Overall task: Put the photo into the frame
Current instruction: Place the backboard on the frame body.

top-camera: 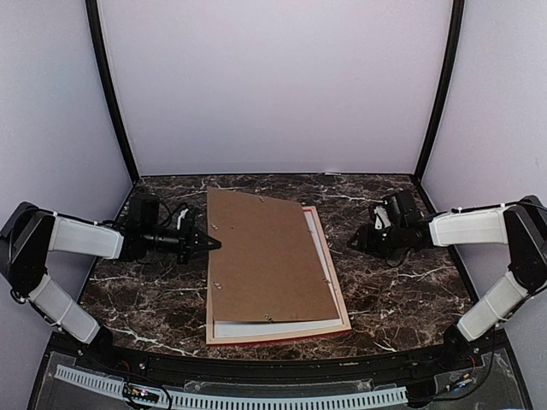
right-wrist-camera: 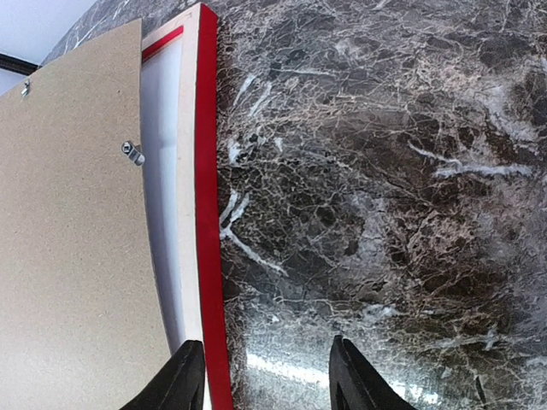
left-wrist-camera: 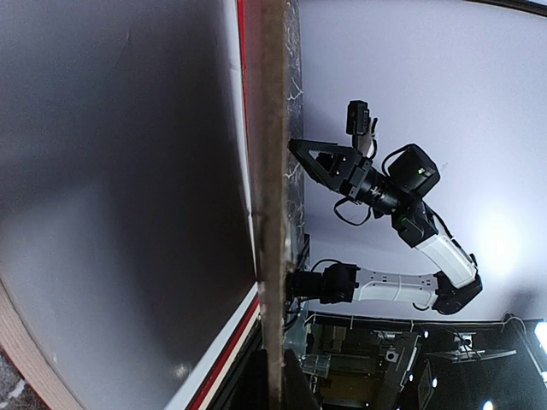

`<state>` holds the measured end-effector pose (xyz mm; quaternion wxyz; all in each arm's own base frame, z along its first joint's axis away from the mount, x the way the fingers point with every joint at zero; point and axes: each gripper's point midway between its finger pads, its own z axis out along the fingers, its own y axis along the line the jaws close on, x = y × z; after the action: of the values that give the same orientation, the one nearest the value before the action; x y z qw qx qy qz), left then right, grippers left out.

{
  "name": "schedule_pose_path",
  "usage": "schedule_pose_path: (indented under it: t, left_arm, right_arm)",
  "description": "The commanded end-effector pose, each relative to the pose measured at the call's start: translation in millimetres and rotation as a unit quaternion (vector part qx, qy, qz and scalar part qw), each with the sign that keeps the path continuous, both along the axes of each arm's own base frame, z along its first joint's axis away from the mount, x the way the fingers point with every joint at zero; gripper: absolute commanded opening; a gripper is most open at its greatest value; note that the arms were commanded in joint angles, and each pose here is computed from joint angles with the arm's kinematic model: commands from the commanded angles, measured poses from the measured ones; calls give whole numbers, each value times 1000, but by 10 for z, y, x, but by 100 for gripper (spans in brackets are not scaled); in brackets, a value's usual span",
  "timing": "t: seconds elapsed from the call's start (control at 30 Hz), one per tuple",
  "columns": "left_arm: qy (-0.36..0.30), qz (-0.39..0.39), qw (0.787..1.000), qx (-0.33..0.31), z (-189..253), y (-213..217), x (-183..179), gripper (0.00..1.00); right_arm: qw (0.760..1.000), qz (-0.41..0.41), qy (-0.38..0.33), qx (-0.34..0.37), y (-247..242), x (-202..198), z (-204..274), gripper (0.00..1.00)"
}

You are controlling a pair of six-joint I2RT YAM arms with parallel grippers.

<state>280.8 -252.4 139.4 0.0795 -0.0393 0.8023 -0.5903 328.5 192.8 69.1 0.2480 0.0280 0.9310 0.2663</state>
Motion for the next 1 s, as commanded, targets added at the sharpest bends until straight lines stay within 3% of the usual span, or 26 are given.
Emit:
schedule_pose_path:
  t: [0.0, 0.97]
  left_arm:
    - [-61, -37, 997, -37, 333, -109, 16, 0]
    - [-34, -51, 997, -39, 133, -224, 77, 0]
  right_arm:
    - [1000, 4, -5, 1, -2, 26, -41, 50]
    - [1000, 9, 1, 4, 14, 3, -94, 51]
